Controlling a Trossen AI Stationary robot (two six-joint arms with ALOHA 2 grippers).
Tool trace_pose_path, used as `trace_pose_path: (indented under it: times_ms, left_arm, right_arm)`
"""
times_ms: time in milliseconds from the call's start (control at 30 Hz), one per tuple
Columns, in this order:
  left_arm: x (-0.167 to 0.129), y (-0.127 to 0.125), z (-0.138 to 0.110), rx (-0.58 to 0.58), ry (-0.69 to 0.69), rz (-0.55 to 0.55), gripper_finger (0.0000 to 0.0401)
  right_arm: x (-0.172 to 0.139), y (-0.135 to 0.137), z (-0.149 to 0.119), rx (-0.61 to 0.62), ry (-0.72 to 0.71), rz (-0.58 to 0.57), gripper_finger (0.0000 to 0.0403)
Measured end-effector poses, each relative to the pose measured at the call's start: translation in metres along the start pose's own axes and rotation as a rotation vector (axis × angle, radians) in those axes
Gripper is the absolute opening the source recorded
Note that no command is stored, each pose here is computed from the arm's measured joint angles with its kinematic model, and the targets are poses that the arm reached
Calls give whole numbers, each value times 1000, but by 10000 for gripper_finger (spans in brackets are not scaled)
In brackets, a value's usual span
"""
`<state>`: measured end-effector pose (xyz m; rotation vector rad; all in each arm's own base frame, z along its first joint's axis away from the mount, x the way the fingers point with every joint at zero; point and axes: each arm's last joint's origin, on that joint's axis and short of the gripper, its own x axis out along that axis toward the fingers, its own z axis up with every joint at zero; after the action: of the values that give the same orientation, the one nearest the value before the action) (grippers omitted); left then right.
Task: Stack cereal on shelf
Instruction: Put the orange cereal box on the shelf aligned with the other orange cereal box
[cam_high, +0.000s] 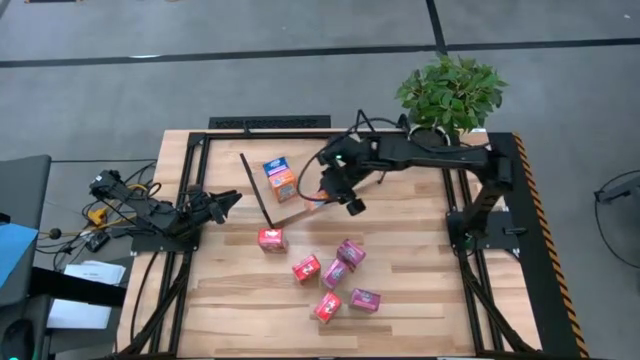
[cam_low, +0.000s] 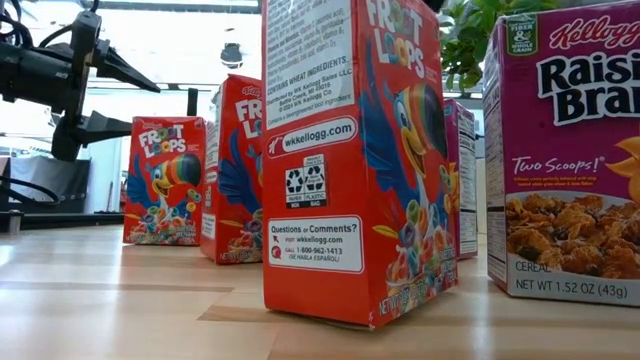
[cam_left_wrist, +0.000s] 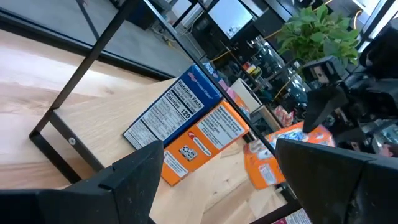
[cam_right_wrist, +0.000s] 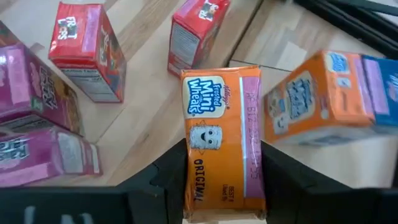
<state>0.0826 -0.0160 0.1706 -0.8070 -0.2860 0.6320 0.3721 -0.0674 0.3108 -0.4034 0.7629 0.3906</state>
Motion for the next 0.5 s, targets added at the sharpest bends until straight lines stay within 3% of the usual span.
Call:
trace_pose_path:
  times_ms: [233,500]
  left_arm:
    - [0,0,0,4,2,0,300]
    - [0,0,0,5,8,-5,300]
  right_arm:
    - [23,-15,21,-53,-34,12,179]
    - [59,-22,17,-45,4,49,173]
